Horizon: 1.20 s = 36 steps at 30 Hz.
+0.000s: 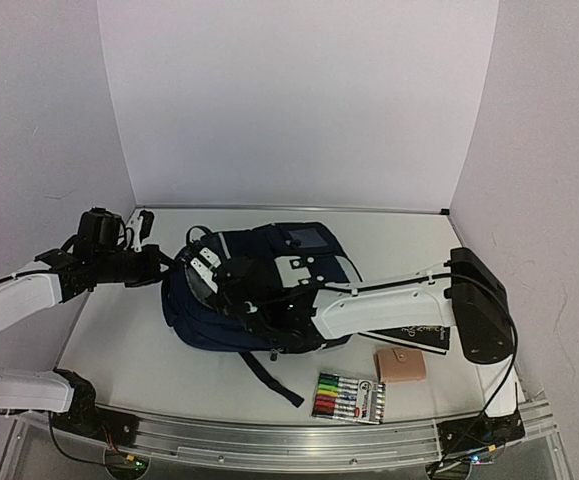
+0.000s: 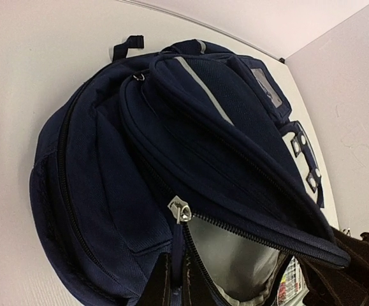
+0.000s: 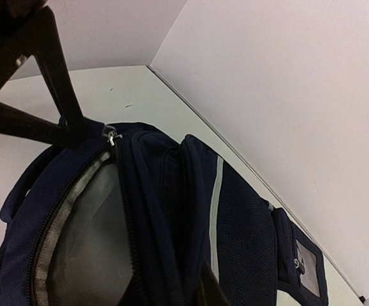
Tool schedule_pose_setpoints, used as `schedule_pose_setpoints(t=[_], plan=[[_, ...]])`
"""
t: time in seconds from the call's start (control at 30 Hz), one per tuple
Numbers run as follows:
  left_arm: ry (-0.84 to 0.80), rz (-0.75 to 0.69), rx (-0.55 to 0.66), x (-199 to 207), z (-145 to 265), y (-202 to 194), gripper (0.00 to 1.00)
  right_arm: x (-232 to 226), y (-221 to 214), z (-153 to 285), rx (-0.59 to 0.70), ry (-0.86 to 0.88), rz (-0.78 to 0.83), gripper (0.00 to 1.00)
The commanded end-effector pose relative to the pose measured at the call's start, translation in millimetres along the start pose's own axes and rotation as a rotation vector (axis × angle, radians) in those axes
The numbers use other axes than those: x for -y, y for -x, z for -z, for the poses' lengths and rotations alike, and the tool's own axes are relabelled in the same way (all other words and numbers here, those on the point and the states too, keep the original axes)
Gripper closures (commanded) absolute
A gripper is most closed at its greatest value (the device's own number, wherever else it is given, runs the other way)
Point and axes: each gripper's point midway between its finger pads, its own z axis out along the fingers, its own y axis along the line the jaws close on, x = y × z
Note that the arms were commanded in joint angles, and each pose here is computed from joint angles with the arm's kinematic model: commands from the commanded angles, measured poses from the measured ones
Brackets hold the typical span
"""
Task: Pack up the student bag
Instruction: Unzip the student bag at the center of the board.
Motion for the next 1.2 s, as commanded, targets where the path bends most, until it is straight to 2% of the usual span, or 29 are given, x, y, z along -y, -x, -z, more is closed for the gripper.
schedule_pose_setpoints(t=[0.0,0.2,0.33,0.5,0.73,0.9,1.03,1.17], plan=[[0.128,0.041,0.125,-17.9,13.8,53.1,1.00,60.2,67.6,45.5,0.166,-0.045,-0.241,1.00],[0.107,0.108,0.127,-34.5,-8.3,83.8,1.00,85.7,84.3,88.4,0.279,0.030,-0.367,1.00],[0.040,0.095,0.124,-25.7,-24.6,102.9,1.00,98.3,91.7,107.8,0.329,0.058,-0.419,1.00],[-0.086,0.045,0.053,-13.0,-55.2,105.9,1.00,109.1,103.2,126.7,0.399,0.093,-0.470,1.00],[-0.128,0.021,-0.019,-21.7,-96.0,105.2,1.00,113.8,114.8,139.3,0.462,0.131,-0.505,1.00],[-0.159,0.019,-0.040,-20.1,-108.4,109.5,1.00,115.1,113.6,138.5,0.466,0.117,-0.504,1.00],[-0.169,0.004,-0.021,-16.2,-102.2,110.3,1.00,118.8,110.7,140.8,0.464,0.106,-0.512,1.00],[-0.258,-0.048,-0.048,-2.3,-102.8,108.5,0.98,116.4,115.4,147.1,0.487,0.149,-0.521,1.00]])
